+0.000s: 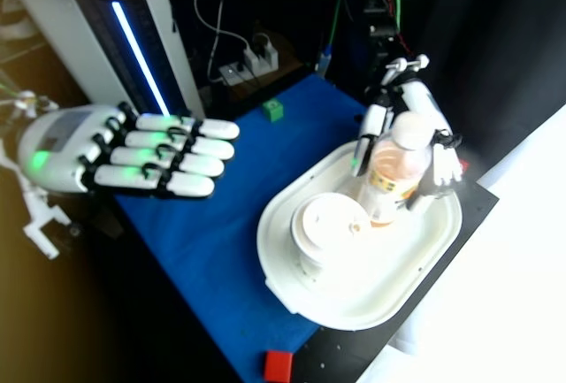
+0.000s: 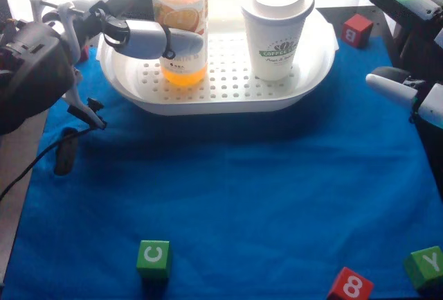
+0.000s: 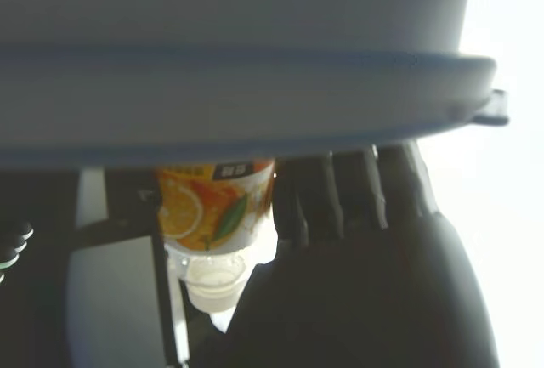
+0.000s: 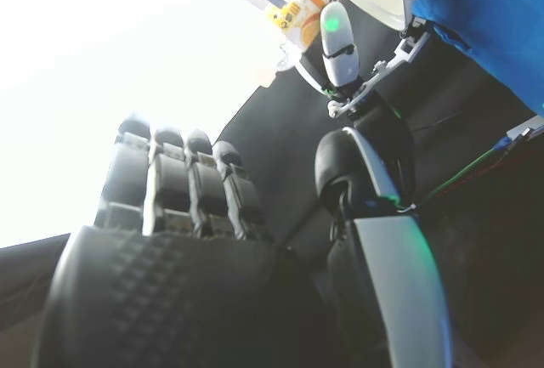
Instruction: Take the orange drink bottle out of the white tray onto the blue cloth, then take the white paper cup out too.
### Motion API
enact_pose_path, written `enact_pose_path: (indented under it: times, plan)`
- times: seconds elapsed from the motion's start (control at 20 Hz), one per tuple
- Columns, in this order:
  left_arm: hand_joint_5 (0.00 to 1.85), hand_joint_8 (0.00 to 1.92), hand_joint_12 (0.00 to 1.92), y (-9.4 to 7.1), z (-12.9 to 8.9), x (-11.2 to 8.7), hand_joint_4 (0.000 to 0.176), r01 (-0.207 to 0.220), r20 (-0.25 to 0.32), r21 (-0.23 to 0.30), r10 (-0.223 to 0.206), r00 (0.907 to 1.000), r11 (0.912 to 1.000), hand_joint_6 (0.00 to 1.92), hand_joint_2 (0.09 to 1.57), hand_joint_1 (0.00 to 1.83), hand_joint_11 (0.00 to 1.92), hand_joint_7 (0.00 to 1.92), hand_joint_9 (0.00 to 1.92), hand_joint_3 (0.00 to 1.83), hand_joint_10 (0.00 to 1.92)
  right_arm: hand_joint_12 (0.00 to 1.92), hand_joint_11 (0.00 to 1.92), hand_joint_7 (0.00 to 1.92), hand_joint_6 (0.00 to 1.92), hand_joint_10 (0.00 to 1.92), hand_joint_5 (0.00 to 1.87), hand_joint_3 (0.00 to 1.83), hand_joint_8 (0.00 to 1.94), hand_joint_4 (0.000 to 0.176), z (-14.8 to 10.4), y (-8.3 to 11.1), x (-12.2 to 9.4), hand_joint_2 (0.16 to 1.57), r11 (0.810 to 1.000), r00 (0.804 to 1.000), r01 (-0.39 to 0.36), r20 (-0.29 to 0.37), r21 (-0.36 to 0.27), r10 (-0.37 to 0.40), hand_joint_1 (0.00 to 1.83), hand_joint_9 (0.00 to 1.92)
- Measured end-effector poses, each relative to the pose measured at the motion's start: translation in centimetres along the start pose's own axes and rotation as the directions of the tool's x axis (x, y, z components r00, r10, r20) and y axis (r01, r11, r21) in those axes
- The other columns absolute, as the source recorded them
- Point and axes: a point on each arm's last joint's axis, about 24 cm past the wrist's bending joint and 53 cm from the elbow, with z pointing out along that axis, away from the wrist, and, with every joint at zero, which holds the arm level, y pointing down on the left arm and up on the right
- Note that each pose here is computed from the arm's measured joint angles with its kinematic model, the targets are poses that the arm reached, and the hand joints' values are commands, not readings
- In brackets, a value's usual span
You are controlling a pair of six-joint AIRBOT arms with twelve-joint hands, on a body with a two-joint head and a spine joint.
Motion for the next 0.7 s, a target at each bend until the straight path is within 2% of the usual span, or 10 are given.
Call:
enact_pose_path:
  times: [0.25, 0.3, 0.35, 0.4, 0.45, 0.5, 0.55, 0.6, 0.65, 0.7]
  plan:
    - [0.82, 1.48, 1.92, -1.0, -0.6, 0.5, 0.0, -0.014, -0.014, 0.029, 0.014, 0.9998, 0.9995, 1.18, 1.22, 1.16, 0.6, 0.75, 0.6, 0.0, 1.68, 0.0, 0.0, 0.0, 0.0, 0.0, 0.0, 0.0, 0.0, 0.0, 0.0, 0.0, 0.0, 1.35, 1.0, 1.0, -0.003, 0.002, 0.002, 0.003, 0.61, 0.0]
    - [0.82, 1.53, 1.92, -1.3, -0.9, 0.3, 0.074, -0.018, -0.01, 0.04, 0.018, 0.9998, 0.999, 1.24, 1.2, 1.02, 0.48, 0.55, 0.46, 0.0, 1.79, 0.0, 0.0, 0.0, 0.0, 0.0, 0.0, 0.0, 0.0, 0.0, 0.0, -0.1, 0.0, 1.35, 1.0, 1.0, -0.003, 0.001, 0.003, 0.003, 0.61, 0.0]
    - [0.81, 1.61, 1.92, -2.0, -1.3, -0.3, 0.0, -0.022, 0.003, 0.063, 0.021, 0.9998, 0.9978, 1.22, 1.25, 1.12, 0.47, 0.61, 0.46, 0.01, 1.78, 0.0, 0.0, 0.0, 0.0, 0.0, 0.0, 0.0, 0.0, 0.0, 0.0, -0.1, 0.0, 1.35, 1.0, 1.0, -0.006, 0.003, 0.005, 0.006, 0.61, 0.0]
    - [0.75, 1.49, 1.9, -2.5, -1.6, -0.6, 0.0, -0.027, 0.011, 0.08, 0.027, 0.9996, 0.9964, 1.34, 1.24, 1.01, 0.48, 0.54, 0.52, 0.0, 1.68, 0.0, 0.0, 0.0, 0.0, 0.0, 0.0, 0.0, 0.0, 0.0, 0.0, -0.1, 0.0, 1.35, 1.0, 1.0, -0.005, 0.003, 0.006, 0.005, 0.63, 0.0]
    - [0.76, 1.56, 1.84, -3.6, -2.1, -1.3, 0.0, -0.033, 0.032, 0.117, 0.03, 0.9991, 0.9926, 1.33, 1.27, 1.1, 0.39, 0.6, 0.48, 0.0, 1.53, 0.0, 0.0, 0.0, 0.0, 0.0, 0.0, 0.0, 0.0, 0.0, 0.0, -0.1, 0.0, 1.35, 1.0, 1.0, -0.006, 0.003, 0.005, 0.006, 0.64, 0.0]
    - [0.82, 1.47, 1.77, -4.6, -2.7, -2.0, 0.006, -0.046, 0.051, 0.152, 0.039, 0.998, 0.9873, 1.26, 1.24, 1.14, 0.41, 0.67, 0.53, 0.0, 1.42, 0.0, 0.0, 0.0, 0.0, 0.0, 0.0, 0.0, 0.0, 0.0, 0.0, -0.1, 0.0, 1.35, 1.0, 1.0, -0.006, 0.003, 0.005, 0.006, 0.64, 0.0]
    - [0.76, 1.56, 1.89, -5.2, -3.0, -2.4, 0.0, -0.052, 0.063, 0.174, 0.041, 0.9971, 0.9833, 1.28, 1.26, 1.13, 0.49, 0.66, 0.55, 0.0, 1.57, 0.0, 0.0, 0.0, 0.0, 0.0, 0.0, 0.0, 0.0, 0.0, 0.0, -0.1, 0.0, 1.34, 1.0, 1.0, -0.005, 0.003, 0.005, 0.005, 0.66, 0.0]
    - [0.76, 1.48, 1.91, -6.1, -3.5, -2.9, 0.032, -0.055, 0.081, 0.203, 0.039, 0.9959, 0.9777, 1.32, 1.24, 1.01, 0.46, 0.51, 0.47, 0.0, 1.69, 0.0, 0.0, 0.0, 0.0, 0.0, 0.0, 0.0, 0.0, 0.0, 0.0, -0.1, 0.0, 1.33, 1.0, 1.0, -0.006, 0.003, 0.005, 0.006, 0.66, 0.0]
    - [0.76, 1.24, 1.92, -6.9, -4.0, -3.3, 0.084, -0.064, 0.094, 0.23, 0.044, 0.9946, 0.9711, 1.34, 1.23, 0.96, 0.22, 0.43, 0.32, 0.0, 1.49, 0.0, 0.0, 0.0, 0.0, 0.0, 0.0, 0.0, 0.0, 0.0, 0.0, -0.1, 0.0, 1.34, 1.0, 1.0, -0.006, 0.003, 0.005, 0.006, 0.64, 0.0]
    - [0.75, 1.14, 1.92, -7.8, -4.6, -3.7, 0.111, -0.073, 0.106, 0.258, 0.047, 0.9933, 0.9634, 1.36, 1.24, 0.94, 0.22, 0.47, 0.36, 0.0, 1.42, 0.0, 0.0, 0.0, 0.0, 0.0, 0.0, 0.0, 0.0, 0.0, 0.0, -0.1, 0.0, 1.34, 1.0, 1.0, -0.007, 0.003, 0.005, 0.007, 0.65, 0.0]
